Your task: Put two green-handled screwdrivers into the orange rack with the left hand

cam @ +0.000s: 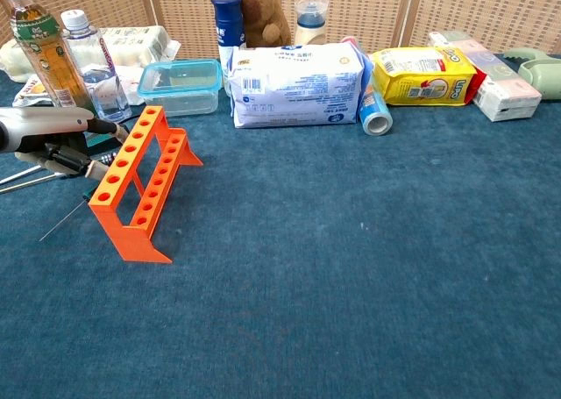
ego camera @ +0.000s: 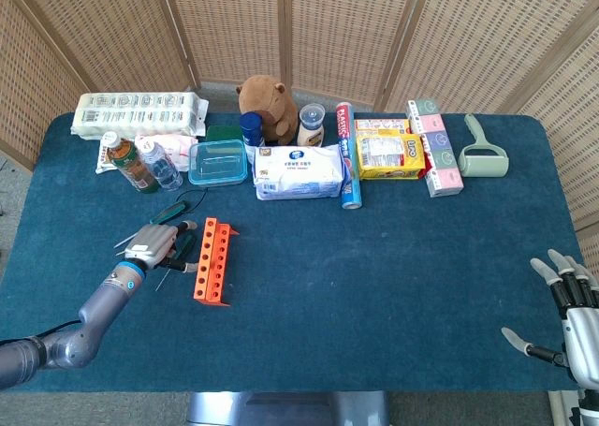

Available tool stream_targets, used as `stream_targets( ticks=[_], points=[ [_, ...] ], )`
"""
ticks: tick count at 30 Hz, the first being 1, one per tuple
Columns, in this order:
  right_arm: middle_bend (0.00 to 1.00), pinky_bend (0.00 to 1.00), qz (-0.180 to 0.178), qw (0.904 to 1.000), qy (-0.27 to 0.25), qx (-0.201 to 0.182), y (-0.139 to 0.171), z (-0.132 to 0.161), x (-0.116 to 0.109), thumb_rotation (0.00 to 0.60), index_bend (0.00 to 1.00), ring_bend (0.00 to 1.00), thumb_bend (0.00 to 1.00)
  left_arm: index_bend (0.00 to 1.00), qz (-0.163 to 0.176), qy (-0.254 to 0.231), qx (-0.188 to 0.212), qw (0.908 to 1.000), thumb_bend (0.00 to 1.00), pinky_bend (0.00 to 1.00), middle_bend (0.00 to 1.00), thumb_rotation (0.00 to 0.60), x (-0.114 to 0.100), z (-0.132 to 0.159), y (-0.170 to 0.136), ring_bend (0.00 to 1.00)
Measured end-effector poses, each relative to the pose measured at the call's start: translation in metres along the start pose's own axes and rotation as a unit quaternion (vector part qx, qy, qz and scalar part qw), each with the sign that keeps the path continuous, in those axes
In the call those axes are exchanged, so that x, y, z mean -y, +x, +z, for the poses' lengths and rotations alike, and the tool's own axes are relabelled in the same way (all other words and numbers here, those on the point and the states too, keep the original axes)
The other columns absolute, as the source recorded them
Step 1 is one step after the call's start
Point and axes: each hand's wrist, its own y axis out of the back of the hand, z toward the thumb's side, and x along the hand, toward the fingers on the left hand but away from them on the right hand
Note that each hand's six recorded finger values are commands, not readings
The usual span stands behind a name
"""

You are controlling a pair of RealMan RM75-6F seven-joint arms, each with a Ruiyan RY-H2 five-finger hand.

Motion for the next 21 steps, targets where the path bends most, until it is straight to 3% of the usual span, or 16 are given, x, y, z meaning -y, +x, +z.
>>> stream_targets(
  ticks=[11,21],
  points=[
    [0.05,0.00,0.006,1.0000,0.000,0.001,0.000,0.002,0.004,0.502,0.14,0.00,0.00,0.16,-0.012,0.013,-0.008,0.9998,0.11,0.95,0.94,0.155,0.003,-0.015,-0.009,0.90],
    [0.05,0.00,0.006,1.0000,-0.002,0.002,0.000,0.002,0.003,0.502,0.14,0.00,0.00,0.16,-0.017,0.012,-0.005,0.9998,0.11,0.95,0.94,0.155,0.006,-0.011,-0.006,0.90]
  ],
)
